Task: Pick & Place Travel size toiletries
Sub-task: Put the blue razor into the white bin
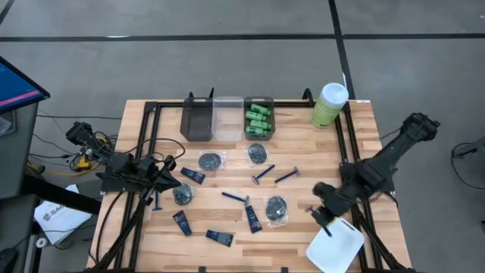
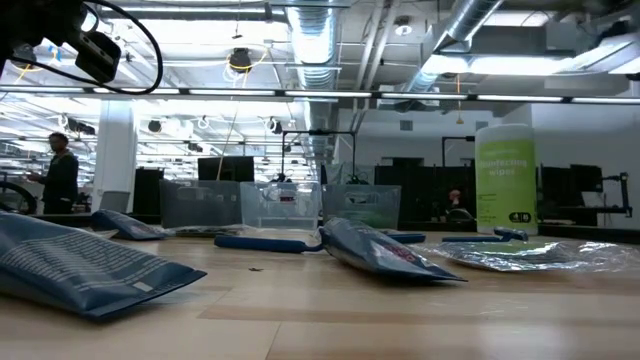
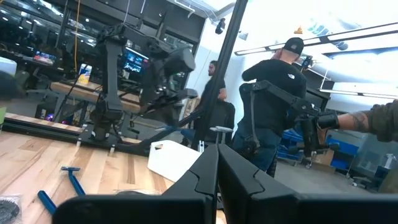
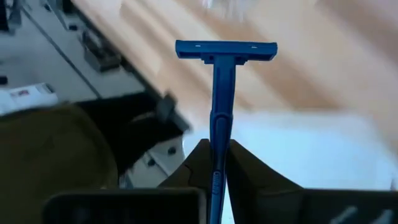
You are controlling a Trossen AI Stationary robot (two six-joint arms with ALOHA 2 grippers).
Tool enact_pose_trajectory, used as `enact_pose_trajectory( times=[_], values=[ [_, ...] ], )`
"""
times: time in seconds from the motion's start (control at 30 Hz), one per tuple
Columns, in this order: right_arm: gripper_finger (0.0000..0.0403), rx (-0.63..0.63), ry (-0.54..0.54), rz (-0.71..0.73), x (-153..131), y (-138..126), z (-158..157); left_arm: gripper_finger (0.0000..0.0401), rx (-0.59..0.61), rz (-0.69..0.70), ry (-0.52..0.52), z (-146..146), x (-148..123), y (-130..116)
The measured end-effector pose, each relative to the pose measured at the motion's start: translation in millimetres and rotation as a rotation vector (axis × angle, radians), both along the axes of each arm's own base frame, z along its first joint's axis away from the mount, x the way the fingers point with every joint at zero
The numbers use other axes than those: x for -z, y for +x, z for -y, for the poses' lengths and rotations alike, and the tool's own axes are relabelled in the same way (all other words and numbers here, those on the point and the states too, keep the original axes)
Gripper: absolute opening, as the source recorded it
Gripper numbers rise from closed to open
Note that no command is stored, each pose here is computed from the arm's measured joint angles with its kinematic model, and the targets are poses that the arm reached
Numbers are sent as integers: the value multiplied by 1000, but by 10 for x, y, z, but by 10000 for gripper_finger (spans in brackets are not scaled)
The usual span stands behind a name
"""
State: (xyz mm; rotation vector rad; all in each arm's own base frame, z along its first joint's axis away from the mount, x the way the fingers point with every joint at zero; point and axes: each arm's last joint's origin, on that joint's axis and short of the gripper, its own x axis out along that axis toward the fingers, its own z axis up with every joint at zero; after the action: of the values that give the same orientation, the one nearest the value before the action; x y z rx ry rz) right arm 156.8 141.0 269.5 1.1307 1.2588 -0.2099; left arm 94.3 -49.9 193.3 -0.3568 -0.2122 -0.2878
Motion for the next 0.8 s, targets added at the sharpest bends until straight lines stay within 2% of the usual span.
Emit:
enact_pose_trajectory(
  times=[0.2,0.37,0.63,0.8],
  values=[
    [21,3,62,-119,33,-264,-293,2,0,0,0,0,1,0],
    [26,54,46,-235,167,-374,-492,2,0,0,0,0,1,0],
    [24,134,-31,-343,432,-341,-676,2,0,1,0,0,-1,0],
    [33,135,-49,-407,542,-288,-717,2,0,1,0,0,0,0]
  ],
)
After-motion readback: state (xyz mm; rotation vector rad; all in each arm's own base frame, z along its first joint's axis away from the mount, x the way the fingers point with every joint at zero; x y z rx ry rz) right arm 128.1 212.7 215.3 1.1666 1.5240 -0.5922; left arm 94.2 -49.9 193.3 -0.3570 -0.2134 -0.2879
